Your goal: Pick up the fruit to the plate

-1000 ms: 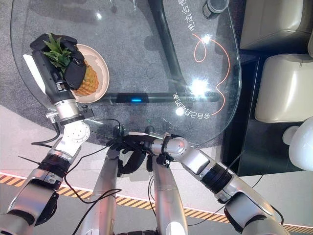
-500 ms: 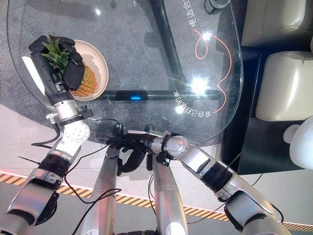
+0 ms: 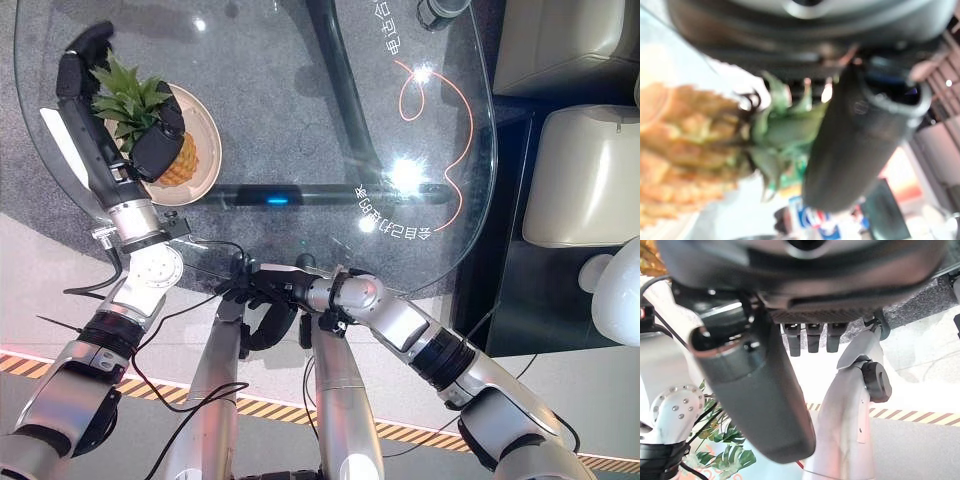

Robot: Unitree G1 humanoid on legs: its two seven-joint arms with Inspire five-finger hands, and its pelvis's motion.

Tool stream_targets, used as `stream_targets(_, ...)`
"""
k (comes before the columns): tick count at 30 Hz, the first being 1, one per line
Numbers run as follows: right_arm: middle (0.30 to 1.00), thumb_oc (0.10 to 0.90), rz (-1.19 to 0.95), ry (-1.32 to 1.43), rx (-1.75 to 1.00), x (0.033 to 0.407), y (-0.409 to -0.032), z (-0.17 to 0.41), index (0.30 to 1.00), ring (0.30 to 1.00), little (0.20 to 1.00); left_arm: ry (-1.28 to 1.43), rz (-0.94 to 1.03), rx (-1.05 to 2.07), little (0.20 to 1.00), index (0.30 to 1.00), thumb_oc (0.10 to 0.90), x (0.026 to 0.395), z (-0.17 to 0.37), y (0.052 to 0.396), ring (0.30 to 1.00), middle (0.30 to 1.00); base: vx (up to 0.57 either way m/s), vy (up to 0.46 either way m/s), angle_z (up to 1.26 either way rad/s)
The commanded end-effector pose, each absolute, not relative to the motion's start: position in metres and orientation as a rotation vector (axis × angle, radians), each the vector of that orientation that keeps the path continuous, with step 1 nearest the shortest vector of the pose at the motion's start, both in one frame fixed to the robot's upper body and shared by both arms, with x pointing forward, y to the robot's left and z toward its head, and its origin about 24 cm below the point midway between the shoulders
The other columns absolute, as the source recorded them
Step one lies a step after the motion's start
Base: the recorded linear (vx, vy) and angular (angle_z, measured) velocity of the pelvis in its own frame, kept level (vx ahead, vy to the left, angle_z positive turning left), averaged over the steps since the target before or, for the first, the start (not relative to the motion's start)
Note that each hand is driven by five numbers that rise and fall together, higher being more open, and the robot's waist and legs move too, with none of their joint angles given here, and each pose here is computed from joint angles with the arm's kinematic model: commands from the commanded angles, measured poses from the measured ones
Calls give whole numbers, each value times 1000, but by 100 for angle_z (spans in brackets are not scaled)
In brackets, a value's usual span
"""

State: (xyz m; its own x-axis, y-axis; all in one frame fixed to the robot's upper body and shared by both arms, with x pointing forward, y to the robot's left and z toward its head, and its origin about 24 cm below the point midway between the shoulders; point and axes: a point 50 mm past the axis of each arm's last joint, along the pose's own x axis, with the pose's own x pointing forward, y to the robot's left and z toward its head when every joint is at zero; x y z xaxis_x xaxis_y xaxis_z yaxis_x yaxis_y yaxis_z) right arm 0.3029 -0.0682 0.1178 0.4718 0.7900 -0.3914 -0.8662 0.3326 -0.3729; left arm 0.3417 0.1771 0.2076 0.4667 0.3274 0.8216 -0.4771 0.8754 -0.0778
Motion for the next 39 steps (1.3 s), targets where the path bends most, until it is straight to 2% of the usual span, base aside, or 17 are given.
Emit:
stream_targets(1, 900, 800, 1260, 8, -457, 274, -38, 132, 900, 900, 900, -1197, 500, 63, 900, 900, 800, 330, 248, 175, 900, 900, 0, 0, 0)
stream_targets(39, 900, 800, 1279, -24, -457, 271, -33, 134, 900, 900, 900, -1156, 563, 121, 900, 900, 800, 331, 242, 194, 900, 900, -6, -11, 0)
